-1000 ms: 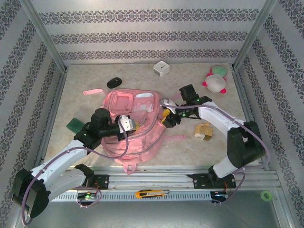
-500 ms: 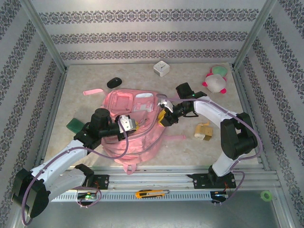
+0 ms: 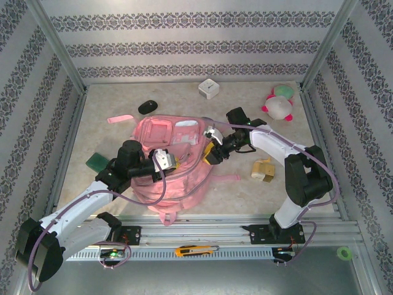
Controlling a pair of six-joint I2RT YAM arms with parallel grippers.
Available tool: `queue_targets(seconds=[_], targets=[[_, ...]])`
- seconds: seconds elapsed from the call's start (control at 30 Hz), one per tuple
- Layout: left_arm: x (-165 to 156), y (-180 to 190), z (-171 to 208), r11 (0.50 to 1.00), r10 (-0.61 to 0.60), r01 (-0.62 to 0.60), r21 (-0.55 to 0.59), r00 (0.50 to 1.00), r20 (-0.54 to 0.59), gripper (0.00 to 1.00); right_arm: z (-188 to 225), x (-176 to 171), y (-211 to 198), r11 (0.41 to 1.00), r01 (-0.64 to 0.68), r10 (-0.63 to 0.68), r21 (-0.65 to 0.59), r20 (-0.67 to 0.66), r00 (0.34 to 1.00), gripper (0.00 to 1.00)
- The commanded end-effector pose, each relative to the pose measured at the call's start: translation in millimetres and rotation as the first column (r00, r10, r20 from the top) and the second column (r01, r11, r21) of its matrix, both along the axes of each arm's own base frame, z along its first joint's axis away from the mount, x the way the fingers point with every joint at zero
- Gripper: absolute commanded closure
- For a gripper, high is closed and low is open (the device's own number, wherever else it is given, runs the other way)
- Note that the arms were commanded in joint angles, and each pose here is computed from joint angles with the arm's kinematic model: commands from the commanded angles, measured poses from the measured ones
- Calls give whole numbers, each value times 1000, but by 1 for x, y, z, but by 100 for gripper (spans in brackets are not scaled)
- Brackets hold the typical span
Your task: Pack the student bag
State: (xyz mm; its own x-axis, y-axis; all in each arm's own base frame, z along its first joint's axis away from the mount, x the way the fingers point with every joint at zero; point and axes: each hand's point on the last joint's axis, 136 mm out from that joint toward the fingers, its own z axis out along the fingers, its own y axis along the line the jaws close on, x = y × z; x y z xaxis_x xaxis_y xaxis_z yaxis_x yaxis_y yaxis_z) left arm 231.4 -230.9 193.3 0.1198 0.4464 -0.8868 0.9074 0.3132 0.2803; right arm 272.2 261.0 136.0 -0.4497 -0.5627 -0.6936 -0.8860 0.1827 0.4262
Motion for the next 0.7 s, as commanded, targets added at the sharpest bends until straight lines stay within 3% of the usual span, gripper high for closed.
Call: queue_targets(seconds=[0.0, 0.2, 0.37, 0.67], targets=[[5, -7, 42, 996, -17, 29, -83, 990, 142, 100, -2, 7, 6, 1000, 11, -11, -6, -3, 1000, 57], [7, -5, 40, 998, -1, 11, -69, 989, 146, 100, 12, -6, 9, 999, -7, 10, 48, -51, 999, 81], [10, -2, 37, 999, 15, -8, -47, 988, 151, 100, 27, -14, 9, 997, 52, -44, 64, -130, 991, 97], [11, -2, 36, 999, 17, -10, -48, 989, 147, 100, 38, -25, 14, 994, 93, -81, 60, -184, 980, 100]])
